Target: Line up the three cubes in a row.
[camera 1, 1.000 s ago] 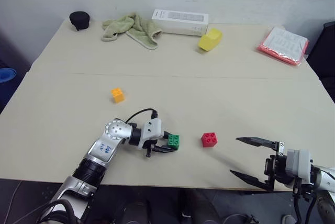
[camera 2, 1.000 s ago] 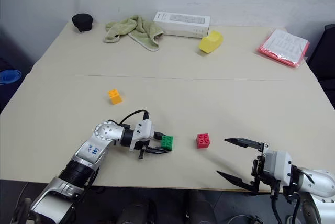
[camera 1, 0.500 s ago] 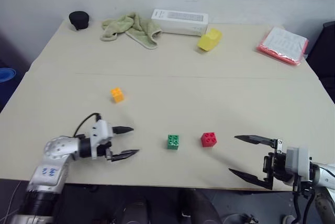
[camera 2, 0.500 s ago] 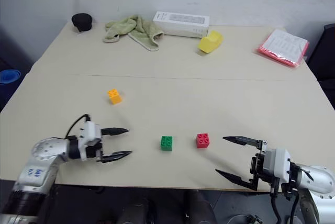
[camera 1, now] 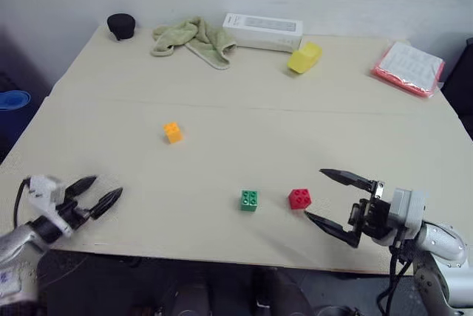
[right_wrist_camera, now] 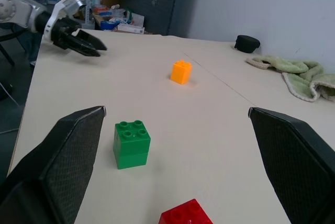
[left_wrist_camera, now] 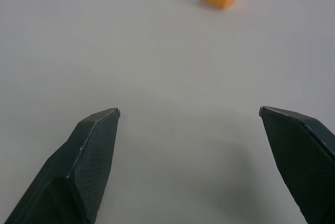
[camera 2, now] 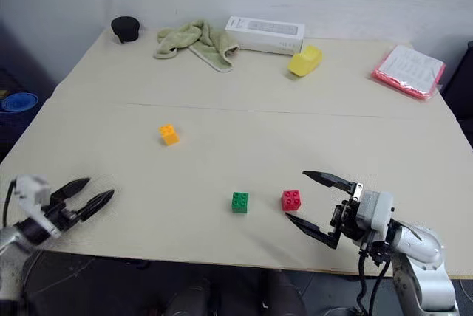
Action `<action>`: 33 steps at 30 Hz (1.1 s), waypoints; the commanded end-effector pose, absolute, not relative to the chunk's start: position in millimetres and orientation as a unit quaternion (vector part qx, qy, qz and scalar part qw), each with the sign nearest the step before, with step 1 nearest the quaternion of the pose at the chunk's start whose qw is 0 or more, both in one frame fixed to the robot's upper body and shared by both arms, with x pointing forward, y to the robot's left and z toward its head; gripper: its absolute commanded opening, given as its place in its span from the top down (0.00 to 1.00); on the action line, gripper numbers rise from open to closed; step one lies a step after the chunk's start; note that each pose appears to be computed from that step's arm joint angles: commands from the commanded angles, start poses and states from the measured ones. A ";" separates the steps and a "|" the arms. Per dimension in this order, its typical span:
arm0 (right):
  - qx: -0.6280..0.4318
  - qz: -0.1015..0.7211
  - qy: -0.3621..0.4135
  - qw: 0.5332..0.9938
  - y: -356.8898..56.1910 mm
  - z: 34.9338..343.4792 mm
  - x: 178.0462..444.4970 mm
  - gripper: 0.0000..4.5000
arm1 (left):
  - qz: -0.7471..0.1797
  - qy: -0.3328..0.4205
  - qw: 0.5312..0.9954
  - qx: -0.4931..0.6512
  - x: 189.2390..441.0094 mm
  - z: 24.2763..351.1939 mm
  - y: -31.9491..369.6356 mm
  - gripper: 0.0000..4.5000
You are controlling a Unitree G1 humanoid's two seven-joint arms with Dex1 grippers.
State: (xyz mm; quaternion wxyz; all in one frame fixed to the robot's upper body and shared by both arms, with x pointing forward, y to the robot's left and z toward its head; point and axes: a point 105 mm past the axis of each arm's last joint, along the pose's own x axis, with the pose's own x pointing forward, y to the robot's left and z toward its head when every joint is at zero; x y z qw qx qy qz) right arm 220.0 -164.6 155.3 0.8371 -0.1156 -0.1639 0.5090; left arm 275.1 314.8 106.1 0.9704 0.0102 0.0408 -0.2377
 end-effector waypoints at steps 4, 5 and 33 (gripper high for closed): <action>-0.136 0.499 -0.176 0.837 -160.7 166.7 221.7 0.00 | -0.367 0.037 0.926 0.082 366.4 151.5 261.8 0.00; -0.137 0.497 -0.175 0.839 -161.4 166.9 221.6 0.00 | -0.374 0.048 0.920 0.103 372.1 150.0 261.2 0.00; -0.155 0.453 -0.161 0.863 -172.8 156.4 207.9 0.00 | -0.454 0.060 0.877 0.146 396.0 157.1 227.7 0.67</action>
